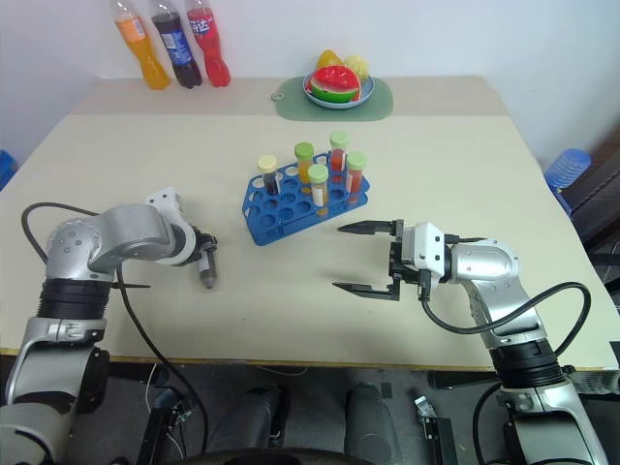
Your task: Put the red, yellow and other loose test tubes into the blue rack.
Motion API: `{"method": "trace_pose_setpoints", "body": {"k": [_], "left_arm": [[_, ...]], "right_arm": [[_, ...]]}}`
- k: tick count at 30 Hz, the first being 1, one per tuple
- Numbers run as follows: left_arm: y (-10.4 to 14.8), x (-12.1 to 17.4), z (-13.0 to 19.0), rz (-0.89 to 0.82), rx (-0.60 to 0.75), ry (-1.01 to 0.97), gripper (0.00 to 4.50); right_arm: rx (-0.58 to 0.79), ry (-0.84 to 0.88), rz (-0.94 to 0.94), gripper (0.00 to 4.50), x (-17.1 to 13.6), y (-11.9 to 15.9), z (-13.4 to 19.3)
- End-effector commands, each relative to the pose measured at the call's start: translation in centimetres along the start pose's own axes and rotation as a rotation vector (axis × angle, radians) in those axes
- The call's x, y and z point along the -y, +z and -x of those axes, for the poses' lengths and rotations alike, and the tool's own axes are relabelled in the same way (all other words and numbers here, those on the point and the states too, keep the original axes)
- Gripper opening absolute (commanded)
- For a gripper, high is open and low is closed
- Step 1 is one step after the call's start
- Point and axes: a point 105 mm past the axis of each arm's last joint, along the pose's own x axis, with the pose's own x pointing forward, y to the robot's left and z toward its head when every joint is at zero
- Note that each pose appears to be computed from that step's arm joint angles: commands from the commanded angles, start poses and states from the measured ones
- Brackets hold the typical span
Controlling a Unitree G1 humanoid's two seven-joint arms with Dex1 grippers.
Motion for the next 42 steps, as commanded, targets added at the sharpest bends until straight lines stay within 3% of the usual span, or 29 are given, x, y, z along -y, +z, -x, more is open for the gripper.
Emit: {"method": "trace_pose_setpoints", "body": {"k": [1, 6, 11, 13, 15, 17, 20, 22, 28, 33, 36, 42], "left_arm": [[-0.2, -0.3, 0.1, 0.005, -0.002, 0.001, 0.82], [-0.6, -0.1, 1.2, -0.008, 0.059, -0.112, 0.82], [-0.7, 0.5, 5.3, -0.196, 0.206, -0.377, 0.82], [-0.4, 1.2, 7.2, -0.163, 0.289, -0.518, 0.82], [-0.1, 3.4, 10.7, -0.214, 0.432, -0.801, 0.82], [-0.5, 4.9, 12.8, -0.323, 0.521, -0.934, 0.82], [-0.1, 6.2, 13.7, -0.441, 0.669, -0.923, 0.82], [1.1, 6.9, 14.1, -0.544, 0.877, -0.865, 0.82], [2.2, 8.1, 10.4, -0.804, 1.279, -0.619, 0.82], [1.1, 10.6, 7.2, -0.829, 1.423, -0.634, 0.82], [0.7, 12.3, 6.4, -0.836, 1.466, -0.67, 0.82], [0.2, 13.7, 3.6, -0.796, 1.417, -0.726, 0.82]], "right_arm": [[0.031, -0.012, 0.028, 4.5, 0.2, 0.7, -0.3], [0.037, -0.041, 0.027, 4.5, 0.9, 0.3, -0.6], [0.039, -0.06, 0.013, 4.5, 1.3, -0.2, -0.4], [0.023, -0.069, 0.015, 4.5, 1.6, -0.6, -0.3], [0.012, -0.074, 0.011, 4.5, 1.8, -0.9, -0.2], [0.005, -0.075, 0.014, 4.5, 2.0, -0.9, -0.1], [-0.012, -0.081, 0.023, 4.5, 2.4, -1.0, 0.2], [-0.029, -0.087, 0.031, 4.5, 2.5, -1.0, 0.4], [-0.046, -0.123, 0.032, 4.5, 2.9, -0.7, 1.2], [-0.069, -0.155, 0.045, 4.5, 3.0, -0.5, 1.9], [-0.079, -0.172, 0.052, 4.5, 3.1, -0.2, 2.5], [-0.095, -0.192, 0.043, 4.5, 2.9, 0.1, 3.1]]}}
